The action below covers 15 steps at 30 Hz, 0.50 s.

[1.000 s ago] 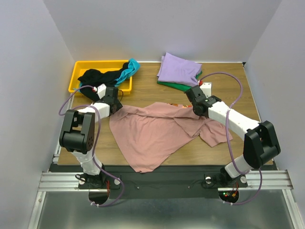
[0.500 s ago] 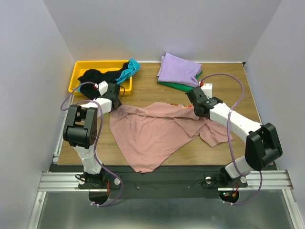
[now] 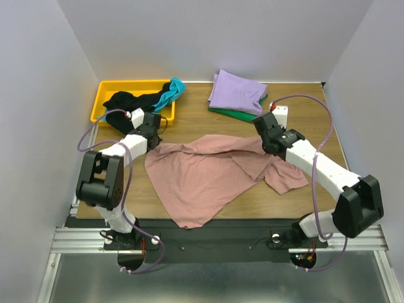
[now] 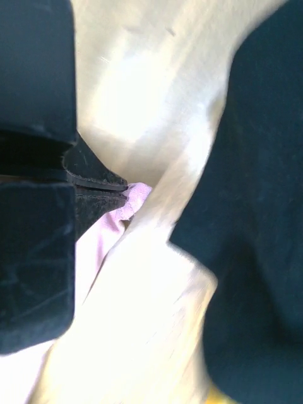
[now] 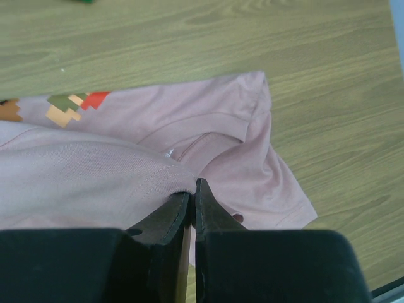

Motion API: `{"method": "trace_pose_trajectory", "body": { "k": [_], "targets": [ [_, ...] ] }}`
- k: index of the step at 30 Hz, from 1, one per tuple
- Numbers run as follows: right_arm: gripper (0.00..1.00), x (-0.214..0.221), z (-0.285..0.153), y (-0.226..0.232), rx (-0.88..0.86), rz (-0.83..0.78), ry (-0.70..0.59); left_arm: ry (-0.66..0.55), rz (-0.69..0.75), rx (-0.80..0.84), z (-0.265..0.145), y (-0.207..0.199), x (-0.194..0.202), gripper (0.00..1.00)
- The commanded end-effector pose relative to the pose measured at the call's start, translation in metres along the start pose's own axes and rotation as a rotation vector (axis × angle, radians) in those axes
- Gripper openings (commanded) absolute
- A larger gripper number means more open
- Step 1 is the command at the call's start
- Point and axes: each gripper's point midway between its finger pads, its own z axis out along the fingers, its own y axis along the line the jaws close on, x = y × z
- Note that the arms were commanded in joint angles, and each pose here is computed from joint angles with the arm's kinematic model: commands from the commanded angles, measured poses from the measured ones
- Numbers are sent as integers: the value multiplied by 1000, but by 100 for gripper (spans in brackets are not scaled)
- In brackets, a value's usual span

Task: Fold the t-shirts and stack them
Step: Flatten the tshirt out

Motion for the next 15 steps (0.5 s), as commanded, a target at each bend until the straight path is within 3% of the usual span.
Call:
{"method": "trace_pose_trajectory", "body": {
  "k": [1,4,10,15],
  "targets": [
    [2,-68,-36,-22,6,120,-192,-187,-80,108,-75,-14,-60,0],
    [2,-104,-68,-38,-20,195,-290,-267,-132,159,-112,-13,-83,0],
    [1,-159,-137,-73,-114,285,-462,-531,-257,418,-244,-11,-164,0],
    [0,-220,-240,-126,-272,393,-701,-700,-315,669,-361,-2,-212,0]
  ]
}}
